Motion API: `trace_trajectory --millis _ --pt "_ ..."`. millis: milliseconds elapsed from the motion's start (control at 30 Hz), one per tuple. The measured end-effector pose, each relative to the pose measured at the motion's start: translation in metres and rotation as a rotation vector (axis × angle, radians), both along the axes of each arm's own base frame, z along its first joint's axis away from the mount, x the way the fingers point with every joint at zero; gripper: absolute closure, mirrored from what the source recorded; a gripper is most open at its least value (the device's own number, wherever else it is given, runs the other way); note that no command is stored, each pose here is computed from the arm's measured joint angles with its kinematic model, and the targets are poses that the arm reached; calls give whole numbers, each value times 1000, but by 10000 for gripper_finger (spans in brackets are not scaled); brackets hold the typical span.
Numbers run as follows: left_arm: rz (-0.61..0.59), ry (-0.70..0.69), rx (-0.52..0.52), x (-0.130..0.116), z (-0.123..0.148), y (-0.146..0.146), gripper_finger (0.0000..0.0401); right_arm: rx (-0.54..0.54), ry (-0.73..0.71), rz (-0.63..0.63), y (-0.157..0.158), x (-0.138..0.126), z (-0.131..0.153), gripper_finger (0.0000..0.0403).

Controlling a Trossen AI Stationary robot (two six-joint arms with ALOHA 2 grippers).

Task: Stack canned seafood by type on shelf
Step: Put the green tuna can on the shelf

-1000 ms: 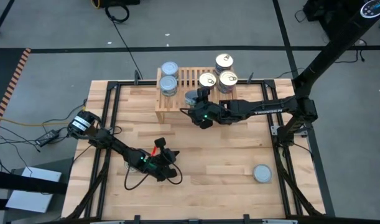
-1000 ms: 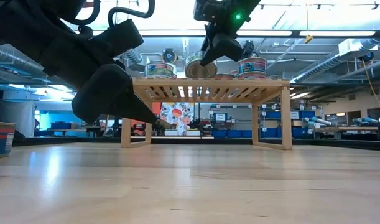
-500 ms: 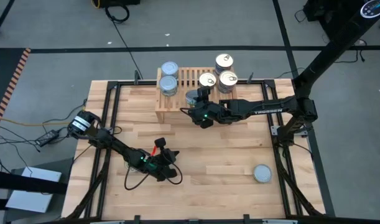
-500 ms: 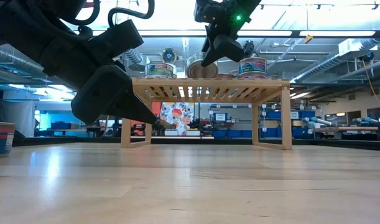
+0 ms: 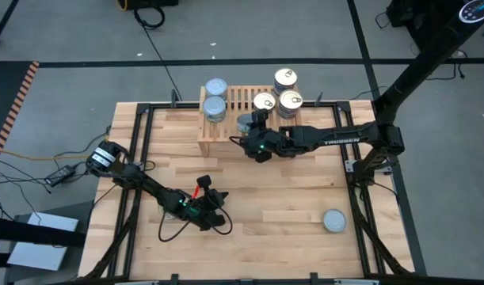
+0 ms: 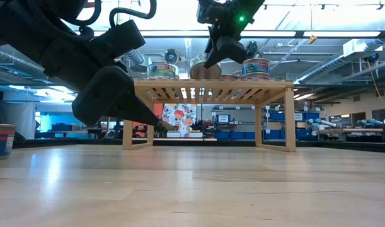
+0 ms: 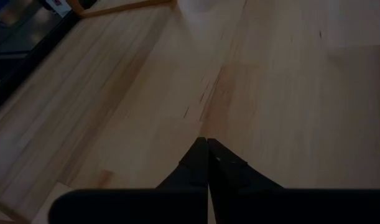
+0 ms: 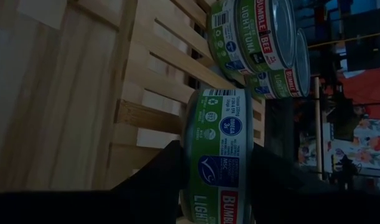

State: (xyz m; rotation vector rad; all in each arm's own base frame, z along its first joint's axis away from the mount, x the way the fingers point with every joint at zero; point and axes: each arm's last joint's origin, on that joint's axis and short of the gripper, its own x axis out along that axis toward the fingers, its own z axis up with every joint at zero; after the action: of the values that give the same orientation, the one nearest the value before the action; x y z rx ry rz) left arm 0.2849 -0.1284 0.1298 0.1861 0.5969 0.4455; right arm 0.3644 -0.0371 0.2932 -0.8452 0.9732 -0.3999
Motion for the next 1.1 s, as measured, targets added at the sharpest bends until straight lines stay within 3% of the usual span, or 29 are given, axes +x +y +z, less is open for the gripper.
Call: trace_trajectory --millis 600,1100 --pt "0 0 0 0 0 0 399 4 5 3 -4 0 0 253" --pt "0 -1 0 0 0 0 399 79 -10 0 -31 -3 0 253"
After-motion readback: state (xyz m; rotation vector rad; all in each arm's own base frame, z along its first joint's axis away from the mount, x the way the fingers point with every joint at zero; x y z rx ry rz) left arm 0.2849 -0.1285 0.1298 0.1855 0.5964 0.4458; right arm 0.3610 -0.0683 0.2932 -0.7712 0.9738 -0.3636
